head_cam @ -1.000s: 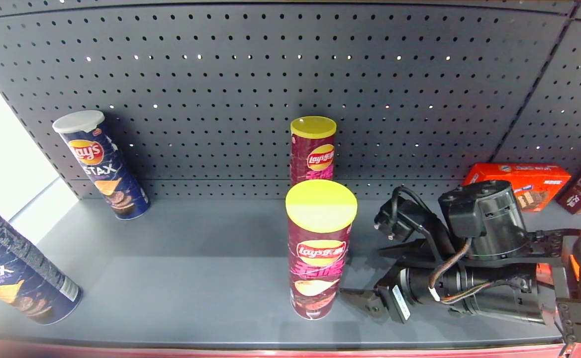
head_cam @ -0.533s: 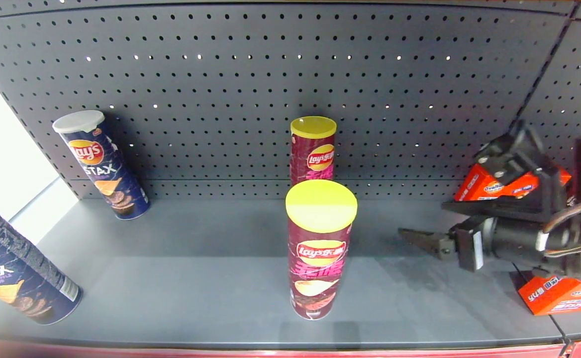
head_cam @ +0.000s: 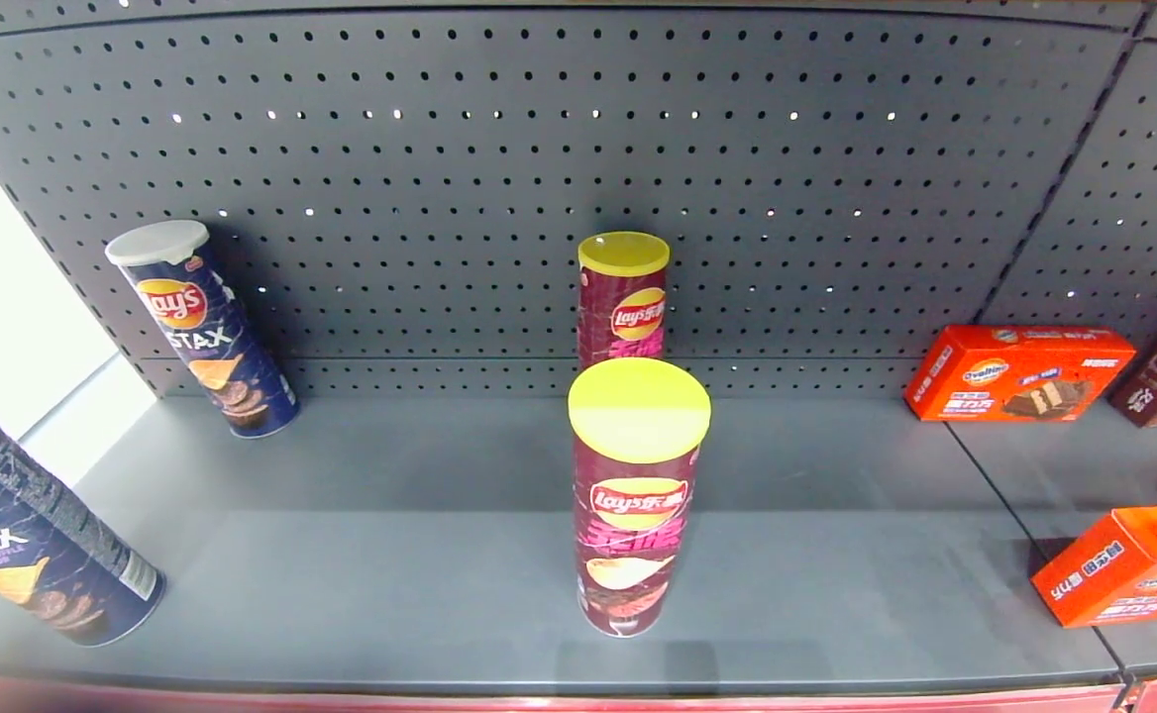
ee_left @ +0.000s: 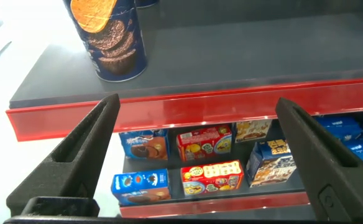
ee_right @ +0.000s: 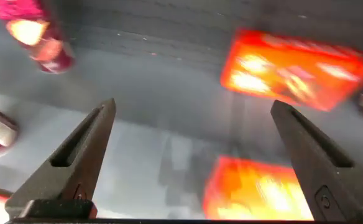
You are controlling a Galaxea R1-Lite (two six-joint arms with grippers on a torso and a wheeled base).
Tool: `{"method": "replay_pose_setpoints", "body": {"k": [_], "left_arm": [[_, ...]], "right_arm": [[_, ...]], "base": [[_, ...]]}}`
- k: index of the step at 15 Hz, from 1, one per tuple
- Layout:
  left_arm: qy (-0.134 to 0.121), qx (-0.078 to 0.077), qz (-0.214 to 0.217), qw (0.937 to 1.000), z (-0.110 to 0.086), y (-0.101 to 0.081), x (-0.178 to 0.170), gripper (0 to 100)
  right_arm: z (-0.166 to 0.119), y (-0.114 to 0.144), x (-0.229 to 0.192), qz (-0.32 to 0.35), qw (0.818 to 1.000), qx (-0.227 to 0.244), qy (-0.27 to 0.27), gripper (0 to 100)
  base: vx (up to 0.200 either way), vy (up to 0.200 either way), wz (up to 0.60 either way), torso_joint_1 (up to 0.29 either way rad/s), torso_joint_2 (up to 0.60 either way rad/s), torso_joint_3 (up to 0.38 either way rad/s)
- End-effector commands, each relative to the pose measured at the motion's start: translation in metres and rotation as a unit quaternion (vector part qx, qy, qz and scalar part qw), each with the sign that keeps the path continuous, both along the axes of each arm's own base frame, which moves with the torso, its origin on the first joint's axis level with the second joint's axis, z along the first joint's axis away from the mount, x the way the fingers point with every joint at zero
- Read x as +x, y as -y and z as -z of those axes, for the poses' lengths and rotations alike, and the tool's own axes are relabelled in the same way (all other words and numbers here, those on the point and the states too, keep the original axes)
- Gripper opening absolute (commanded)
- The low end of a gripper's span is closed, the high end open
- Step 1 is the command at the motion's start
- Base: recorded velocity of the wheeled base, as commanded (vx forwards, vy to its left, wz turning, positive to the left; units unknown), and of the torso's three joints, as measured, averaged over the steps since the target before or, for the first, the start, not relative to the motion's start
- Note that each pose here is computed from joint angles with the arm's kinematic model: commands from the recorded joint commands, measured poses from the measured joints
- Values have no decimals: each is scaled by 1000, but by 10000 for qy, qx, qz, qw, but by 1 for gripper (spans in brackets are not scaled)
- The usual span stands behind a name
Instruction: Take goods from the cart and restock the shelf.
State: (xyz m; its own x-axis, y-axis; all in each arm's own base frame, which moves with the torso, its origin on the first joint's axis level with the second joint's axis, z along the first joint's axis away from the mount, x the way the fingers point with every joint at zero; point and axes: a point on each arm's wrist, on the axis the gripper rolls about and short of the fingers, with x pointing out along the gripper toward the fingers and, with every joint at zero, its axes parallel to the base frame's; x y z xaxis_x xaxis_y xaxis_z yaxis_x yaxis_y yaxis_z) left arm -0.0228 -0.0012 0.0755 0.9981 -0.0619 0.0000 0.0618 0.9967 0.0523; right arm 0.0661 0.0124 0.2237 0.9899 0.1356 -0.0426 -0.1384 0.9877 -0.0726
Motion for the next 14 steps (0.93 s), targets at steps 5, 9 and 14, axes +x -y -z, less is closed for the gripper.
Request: {"method": "replay_pose_setpoints", "body": {"k": [5,9,14], "left_arm": [[-8,-1,-3,10000,0,0,0,100],[-7,7,-3,10000,0,0,0,100],[-7,7,-10,10000,0,0,0,100]], "right_arm": [[108,16,-91,291,9991,-222,215,100],[138,13,-81,-174,9998,-74,111,100],[139,13,-81,-203,9996,166,35,100]], "base": [[0,0,0,0,0,0],[0,0,0,0,0,0],[0,0,0,0,0,0]]}}
